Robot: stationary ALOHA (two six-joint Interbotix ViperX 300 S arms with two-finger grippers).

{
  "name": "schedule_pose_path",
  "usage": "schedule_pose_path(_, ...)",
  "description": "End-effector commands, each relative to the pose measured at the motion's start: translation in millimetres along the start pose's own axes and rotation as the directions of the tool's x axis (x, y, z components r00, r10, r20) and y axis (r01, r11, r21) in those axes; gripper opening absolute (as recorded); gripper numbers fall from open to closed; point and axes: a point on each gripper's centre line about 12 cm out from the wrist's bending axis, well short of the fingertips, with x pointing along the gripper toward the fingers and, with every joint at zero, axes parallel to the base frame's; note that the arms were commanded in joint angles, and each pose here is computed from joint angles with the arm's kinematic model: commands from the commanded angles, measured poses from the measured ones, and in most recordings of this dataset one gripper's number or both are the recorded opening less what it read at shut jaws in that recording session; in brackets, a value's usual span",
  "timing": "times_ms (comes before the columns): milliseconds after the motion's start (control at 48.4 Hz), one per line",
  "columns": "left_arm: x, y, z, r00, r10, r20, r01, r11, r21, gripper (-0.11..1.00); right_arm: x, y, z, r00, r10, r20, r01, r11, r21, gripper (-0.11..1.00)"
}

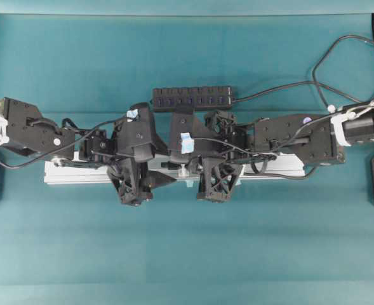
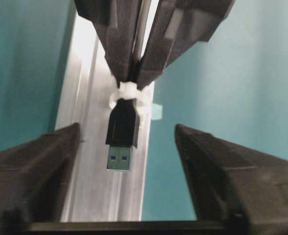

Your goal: Pass the USB cable through three rings with both arms.

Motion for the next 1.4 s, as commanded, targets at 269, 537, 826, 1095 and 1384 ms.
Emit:
schedule_pose_path(269, -2, -2, 6, 1.0, -0.006, 0.022, 0.006, 1.0, 0.013, 0.25, -5, 1, 6, 1.0, 0.003, 0.023, -0.003, 1.0, 0.011, -0.08)
schedule_pose_path(537, -3, -4, 3, 1.0, -0.011, 0.019, 0.011, 1.0, 0.021, 0.25, -5, 1, 6, 1.0, 0.004, 0.027, -0.004, 1.0, 0.012, -0.07)
schedule_pose_path(826, -10, -5, -2, 1.0, -0.013, 0.009, 0.013, 1.0, 0.011, 0.25, -6, 5, -5, 0.998, 0.001, -0.061, -0.001, 1.0, -0.002, -0.04)
schedule_pose_path(1095, -24, -5, -3, 1.0, -0.01, -0.012, 0.01, 1.0, 0.008, 0.25, -20, 4, -5, 0.996, -0.008, -0.091, 0.007, 1.0, -0.011, 0.39)
schedule_pose_path(1384, -31, -5, -4, 0.999, -0.007, -0.036, 0.007, 1.0, 0.009, 0.25, -29, 2, 12, 1.0, -0.014, -0.001, 0.014, 0.999, -0.031, 0.63)
